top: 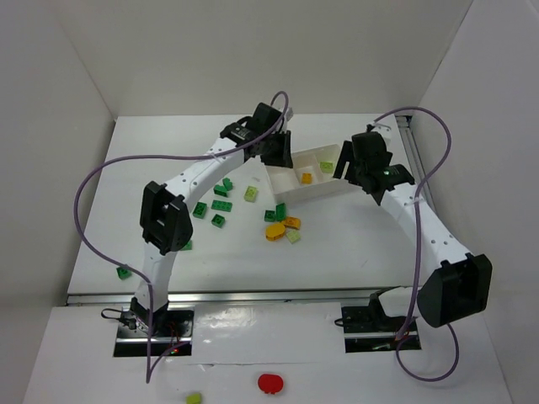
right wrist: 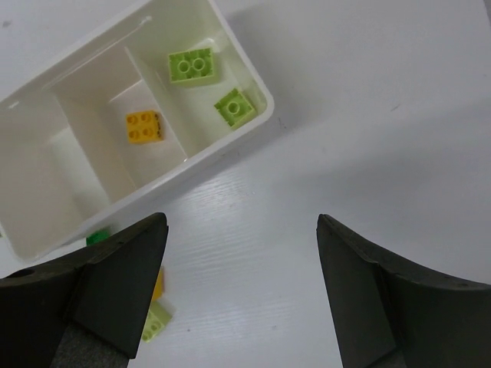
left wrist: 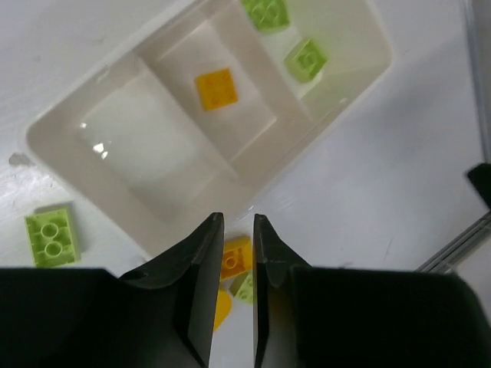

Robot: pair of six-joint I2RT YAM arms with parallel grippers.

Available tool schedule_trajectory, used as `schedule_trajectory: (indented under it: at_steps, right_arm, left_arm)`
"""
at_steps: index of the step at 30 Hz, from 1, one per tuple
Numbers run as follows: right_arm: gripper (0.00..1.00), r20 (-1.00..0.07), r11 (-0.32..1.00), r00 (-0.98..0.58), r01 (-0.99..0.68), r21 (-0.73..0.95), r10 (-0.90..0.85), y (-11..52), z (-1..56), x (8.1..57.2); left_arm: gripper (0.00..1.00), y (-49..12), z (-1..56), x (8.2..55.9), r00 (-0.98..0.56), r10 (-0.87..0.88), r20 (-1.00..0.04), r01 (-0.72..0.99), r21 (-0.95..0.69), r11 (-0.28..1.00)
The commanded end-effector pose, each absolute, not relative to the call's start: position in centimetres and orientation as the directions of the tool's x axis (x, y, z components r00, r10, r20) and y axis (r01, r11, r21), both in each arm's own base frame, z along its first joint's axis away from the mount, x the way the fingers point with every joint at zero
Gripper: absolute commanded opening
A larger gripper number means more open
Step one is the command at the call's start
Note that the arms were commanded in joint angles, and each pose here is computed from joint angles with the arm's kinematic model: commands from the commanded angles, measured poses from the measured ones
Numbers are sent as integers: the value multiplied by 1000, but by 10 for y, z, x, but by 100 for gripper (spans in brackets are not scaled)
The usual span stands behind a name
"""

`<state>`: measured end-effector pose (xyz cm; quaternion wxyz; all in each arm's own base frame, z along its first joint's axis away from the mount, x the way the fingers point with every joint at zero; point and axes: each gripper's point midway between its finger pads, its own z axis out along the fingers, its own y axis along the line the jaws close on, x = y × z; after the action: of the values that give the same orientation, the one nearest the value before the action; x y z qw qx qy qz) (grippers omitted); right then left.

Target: Sort the legos into containers by color

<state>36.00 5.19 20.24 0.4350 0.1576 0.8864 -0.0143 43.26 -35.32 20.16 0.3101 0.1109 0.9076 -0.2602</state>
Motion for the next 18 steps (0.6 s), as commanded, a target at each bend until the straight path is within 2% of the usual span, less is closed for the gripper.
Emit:
schedule_trajectory:
  at_steps: [1, 4, 5, 8, 10, 11, 16, 18]
  right_arm:
    - [86, -783, 981, -592, 140, 132, 190, 78, 211, 354]
    - [86, -775, 984, -607, 103, 144, 177, 96, 202, 355]
    - [86, -763, 983, -620, 104, 150, 182, 99, 197, 356]
    - [86, -746, 982, -638, 112, 153, 189, 104, 191, 360]
    - [86, -746, 983, -640, 103, 153, 183, 108, 191, 359]
    - [86, -752, 982, -632, 101, 158, 186, 108, 193, 361]
    - [86, -757, 984, -629, 101, 145, 176, 108, 195, 366]
    - [86, -752, 985, -636, 102, 141, 174, 109, 191, 367]
  left_arm:
    - [33, -328, 213, 428, -790, -11, -613, 300, -401, 866]
    - [38, -312, 217, 428, -761, 10, -648, 313, -354, 881]
    - [45, -304, 211, 424, -757, 35, -652, 316, -319, 894]
    - [54, -267, 179, 419, -767, 121, -630, 271, -147, 951]
    - [67, -245, 176, 411, -773, 119, -623, 228, -98, 969]
    - [71, -239, 159, 401, -790, 130, -599, 226, -87, 970]
    - [93, -230, 151, 379, -777, 121, -618, 242, -116, 963]
    - [93, -228, 139, 377, -787, 139, -602, 248, -102, 963]
